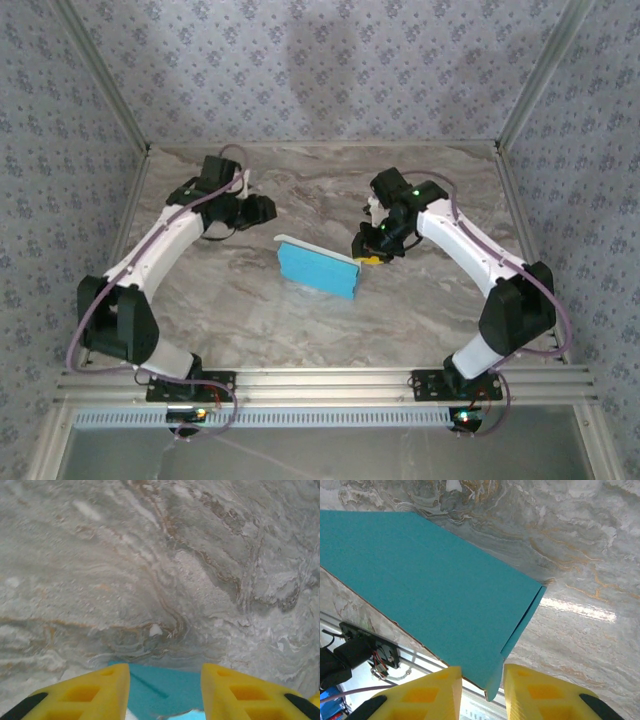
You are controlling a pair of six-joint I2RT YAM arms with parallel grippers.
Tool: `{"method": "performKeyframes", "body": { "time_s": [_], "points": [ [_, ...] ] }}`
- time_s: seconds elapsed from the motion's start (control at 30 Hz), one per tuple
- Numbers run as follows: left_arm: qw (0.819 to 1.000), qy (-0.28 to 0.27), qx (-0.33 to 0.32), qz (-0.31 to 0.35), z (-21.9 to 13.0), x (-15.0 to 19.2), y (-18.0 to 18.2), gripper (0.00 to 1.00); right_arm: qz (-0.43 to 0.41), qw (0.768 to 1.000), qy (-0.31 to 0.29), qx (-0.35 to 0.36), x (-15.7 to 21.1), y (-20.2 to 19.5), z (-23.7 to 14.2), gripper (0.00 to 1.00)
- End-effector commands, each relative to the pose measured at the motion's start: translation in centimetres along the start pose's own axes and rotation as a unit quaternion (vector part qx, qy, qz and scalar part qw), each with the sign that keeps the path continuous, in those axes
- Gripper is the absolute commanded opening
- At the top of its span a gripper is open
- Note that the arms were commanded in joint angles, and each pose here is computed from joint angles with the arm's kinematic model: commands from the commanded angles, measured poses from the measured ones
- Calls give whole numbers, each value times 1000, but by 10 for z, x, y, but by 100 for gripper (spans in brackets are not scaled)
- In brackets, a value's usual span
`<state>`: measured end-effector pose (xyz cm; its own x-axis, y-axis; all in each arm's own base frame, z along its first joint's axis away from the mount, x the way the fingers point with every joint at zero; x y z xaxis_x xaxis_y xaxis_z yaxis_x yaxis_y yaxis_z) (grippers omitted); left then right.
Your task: Fold the paper box
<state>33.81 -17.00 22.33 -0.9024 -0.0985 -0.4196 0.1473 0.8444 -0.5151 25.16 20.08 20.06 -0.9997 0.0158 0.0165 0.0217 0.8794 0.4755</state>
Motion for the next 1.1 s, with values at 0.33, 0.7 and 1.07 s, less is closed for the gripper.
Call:
{"method": "performKeyframes", "body": {
  "time_s": [0.33,0.7,1.07],
  "points": [
    [996,68,-23,56,20,16,-12,42,81,996,-43,-16,4,-2,-16,43],
    [996,81,-21,23,25,36,-6,38,120,992,-36,2,6,-19,-15,46],
    [998,62,-14,-8,15,39,-15,38,147,989,-12,-27,11,-15,-8,54]
  ]
}}
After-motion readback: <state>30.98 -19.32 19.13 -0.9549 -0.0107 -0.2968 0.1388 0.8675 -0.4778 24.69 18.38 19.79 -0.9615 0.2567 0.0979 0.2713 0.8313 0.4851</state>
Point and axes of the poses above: each hand's point on the last joint's axis, 136 mm out from that joint toward the fingers, its own z axis out along the fingers, its own y axis along the line the jaws close on, x = y × z, the point moved 4 cm from there along -z, back along the fingers, and after that the axes turned 4 degrees about z, right-handed, at the moved point
